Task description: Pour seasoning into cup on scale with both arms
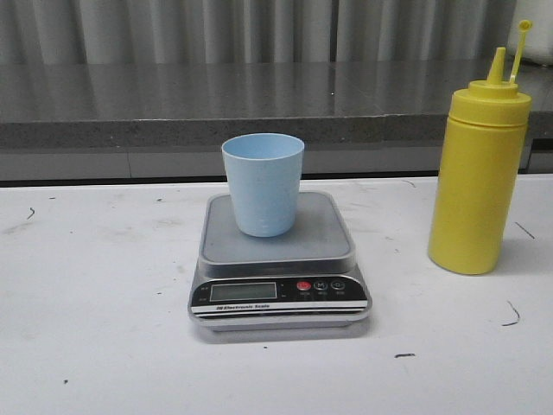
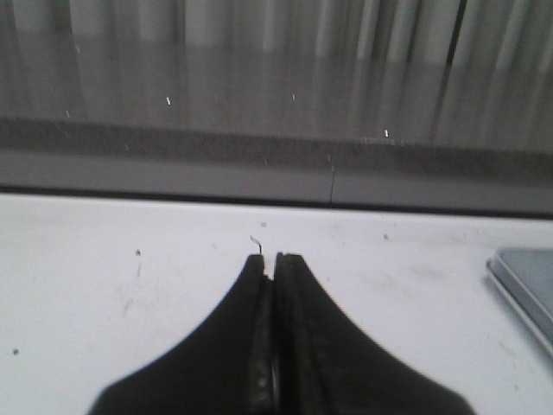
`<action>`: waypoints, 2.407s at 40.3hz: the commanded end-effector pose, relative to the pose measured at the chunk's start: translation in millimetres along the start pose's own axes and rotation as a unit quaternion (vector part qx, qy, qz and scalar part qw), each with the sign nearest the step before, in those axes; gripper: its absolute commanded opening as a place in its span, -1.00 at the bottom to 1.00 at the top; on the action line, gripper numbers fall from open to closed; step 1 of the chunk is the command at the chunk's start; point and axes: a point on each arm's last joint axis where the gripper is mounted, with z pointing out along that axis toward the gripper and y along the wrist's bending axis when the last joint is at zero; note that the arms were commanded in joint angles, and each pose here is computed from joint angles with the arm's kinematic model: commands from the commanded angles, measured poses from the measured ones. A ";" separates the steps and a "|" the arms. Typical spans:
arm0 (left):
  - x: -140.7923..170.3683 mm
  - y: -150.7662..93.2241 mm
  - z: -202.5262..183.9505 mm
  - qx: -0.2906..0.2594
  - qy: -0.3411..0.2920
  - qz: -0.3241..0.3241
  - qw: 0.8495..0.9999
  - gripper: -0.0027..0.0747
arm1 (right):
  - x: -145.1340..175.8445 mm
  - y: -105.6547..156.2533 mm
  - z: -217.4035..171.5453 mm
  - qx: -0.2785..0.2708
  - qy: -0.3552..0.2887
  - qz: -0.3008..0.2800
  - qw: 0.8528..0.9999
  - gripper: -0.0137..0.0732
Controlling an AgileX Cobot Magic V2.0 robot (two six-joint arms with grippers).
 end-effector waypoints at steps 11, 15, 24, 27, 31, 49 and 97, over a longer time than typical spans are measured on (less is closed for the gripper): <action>-4.6 1.2 -1.0 -0.005 -0.059 -0.013 0.998 -0.98 | -14.4 -0.2 -0.7 0.009 -0.044 -0.009 0.999 -0.85; -4.6 1.2 -1.0 -0.005 -0.059 -0.013 0.998 -0.98 | -14.4 -0.2 -0.7 0.009 -0.044 -0.009 0.999 -0.85; -4.6 1.2 -1.0 -0.005 -0.059 -0.013 0.998 -0.98 | -14.4 -0.2 -0.7 0.009 -0.044 -0.009 0.999 -0.85; -4.6 1.2 -1.0 -0.005 -0.059 -0.013 0.998 -0.98 | -14.4 -0.2 -0.7 0.009 -0.044 -0.009 0.999 -0.85; -4.6 1.2 -1.0 -0.005 -0.059 -0.013 0.998 -0.98 | -14.4 -0.2 -0.7 0.009 -0.044 -0.009 0.999 -0.85; -4.6 1.2 -1.0 -0.005 -0.059 -0.013 0.998 -0.98 | -16.0 -0.7 -2.7 0.014 -0.058 -0.068 0.996 -0.85; -4.5 1.2 -0.8 -0.005 -0.059 -0.013 0.998 -0.98 | 105.0 -44.0 -44.3 0.199 0.010 -0.047 0.979 -0.85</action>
